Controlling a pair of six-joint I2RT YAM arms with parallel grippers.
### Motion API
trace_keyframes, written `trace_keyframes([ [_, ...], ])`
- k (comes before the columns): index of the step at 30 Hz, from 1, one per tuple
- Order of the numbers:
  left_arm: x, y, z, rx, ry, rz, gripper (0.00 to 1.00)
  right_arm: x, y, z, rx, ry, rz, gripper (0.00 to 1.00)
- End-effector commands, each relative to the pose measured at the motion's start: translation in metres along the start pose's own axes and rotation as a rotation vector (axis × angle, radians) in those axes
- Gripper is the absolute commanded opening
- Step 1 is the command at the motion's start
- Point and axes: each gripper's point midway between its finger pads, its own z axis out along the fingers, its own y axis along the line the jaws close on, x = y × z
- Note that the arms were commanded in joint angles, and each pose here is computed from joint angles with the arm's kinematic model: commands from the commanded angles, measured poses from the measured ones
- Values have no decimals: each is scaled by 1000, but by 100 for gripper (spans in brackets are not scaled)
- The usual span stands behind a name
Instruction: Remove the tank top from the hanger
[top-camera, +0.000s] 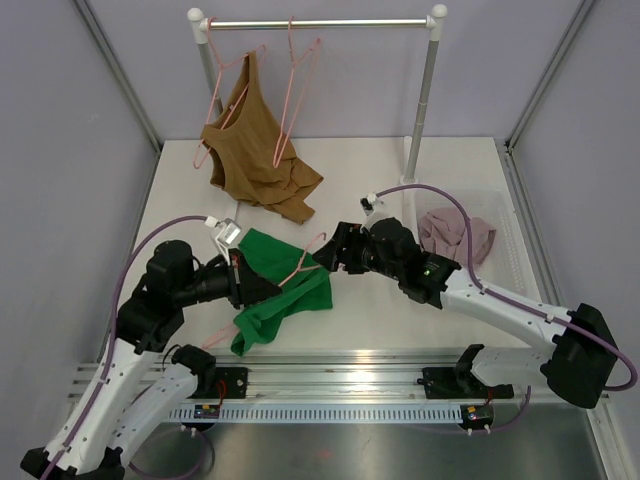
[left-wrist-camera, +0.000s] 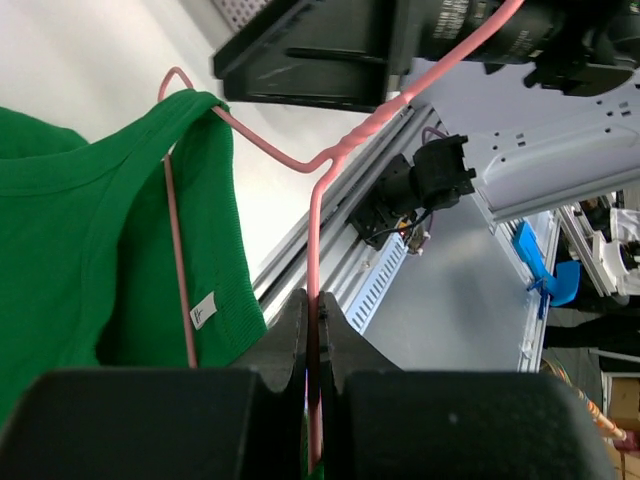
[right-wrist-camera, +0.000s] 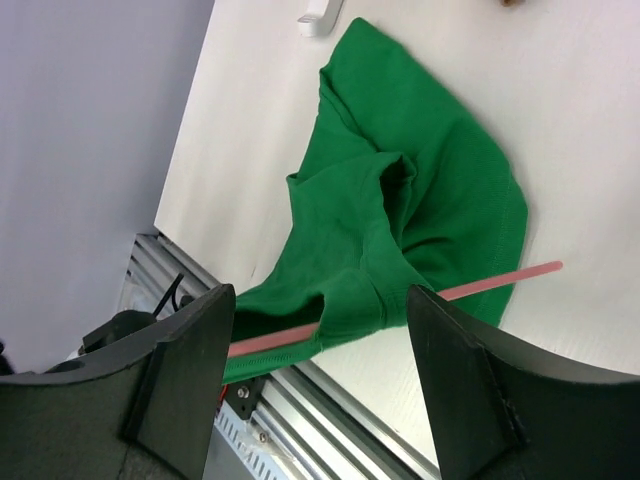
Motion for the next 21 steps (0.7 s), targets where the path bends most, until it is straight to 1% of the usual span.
trace_keyframes([
  [1, -30, -17, 7, 35, -115, 40, 0, -21, 12, 6, -20, -110, 16, 76],
  [5, -38, -6, 7, -50, -160, 40, 0, -21, 1, 0, 12, -146, 27, 76],
  [9, -42, -2, 3, -104, -162, 51, 0, -33, -14, -16, 67, -241, 67, 78],
  [11, -43, 0, 1, -125, -168, 48, 0, -38, -11, -24, 47, -275, 78, 78],
  [14, -48, -2, -3, -131, -194, 39, 0, -36, 0, -25, -27, -267, 67, 79],
  [15, -49, -4, -4, -127, -204, 36, 0, -32, 3, -21, -49, -249, 58, 79],
  [16, -49, -5, -4, -121, -208, 19, 0, -29, 16, -20, -109, -225, 32, 79],
  [18, -53, -11, -7, -105, -238, 14, 0, -25, 24, -10, -137, -182, 12, 78],
  [21, -58, -18, -11, -86, -271, -1, 0, -25, 30, 0, -153, -165, 11, 78],
])
